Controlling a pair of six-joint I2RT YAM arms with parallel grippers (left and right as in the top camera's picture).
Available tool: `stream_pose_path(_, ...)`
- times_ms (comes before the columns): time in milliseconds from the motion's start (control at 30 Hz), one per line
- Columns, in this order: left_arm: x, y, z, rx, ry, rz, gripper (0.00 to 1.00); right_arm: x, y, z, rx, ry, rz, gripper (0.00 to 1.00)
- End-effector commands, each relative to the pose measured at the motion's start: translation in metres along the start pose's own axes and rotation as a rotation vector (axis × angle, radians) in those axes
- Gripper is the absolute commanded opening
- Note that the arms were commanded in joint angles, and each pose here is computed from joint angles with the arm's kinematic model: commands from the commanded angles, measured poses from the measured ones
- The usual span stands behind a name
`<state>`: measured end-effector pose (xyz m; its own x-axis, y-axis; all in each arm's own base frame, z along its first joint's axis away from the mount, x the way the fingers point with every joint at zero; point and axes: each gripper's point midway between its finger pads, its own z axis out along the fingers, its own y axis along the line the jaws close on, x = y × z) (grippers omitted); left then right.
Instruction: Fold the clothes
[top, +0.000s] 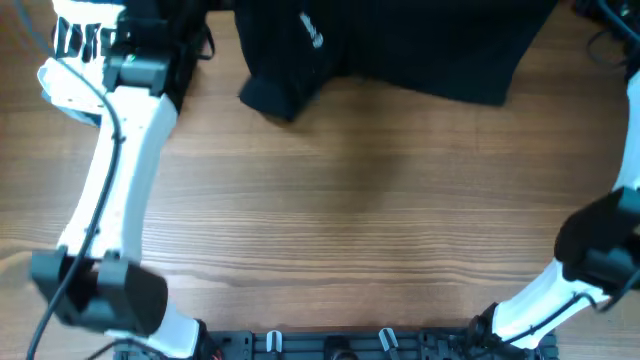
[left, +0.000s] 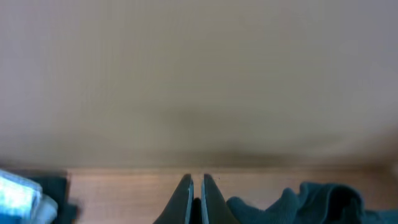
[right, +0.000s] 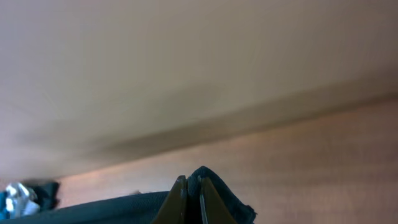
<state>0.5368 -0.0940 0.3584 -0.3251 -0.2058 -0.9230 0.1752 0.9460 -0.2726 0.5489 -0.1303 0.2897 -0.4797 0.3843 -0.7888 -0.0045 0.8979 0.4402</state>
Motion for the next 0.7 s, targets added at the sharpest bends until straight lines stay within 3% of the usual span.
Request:
stream_pose_path(0, 0.03, 0.026, 0.013, -0.061, 0.103, 0.001, 0.04, 0.017, -0.015, 0.004, 0.034, 0.059, -0.045, 0.04)
stream_pose_path(267, 0.072, 0.013, -0.006, -0.002, 0.306, -0.041, 0.04, 0.065, -0.018, -0.011, 0.057, 0.254, 0.077, 0.04)
stream_pose_path(500, 0.145, 0.0, -0.051, -0.017, 0.645, -0.095, 0.04, 0.131, -0.027, -0.052, 0.139, 0.533, 0.229, 0.04)
stream_pose_path(667, 0.186, -0.02, -0.086, 0.031, 0.866, -0.152, 0.04, 0.15, -0.023, -0.065, 0.151, 0.62, 0.261, 0.04)
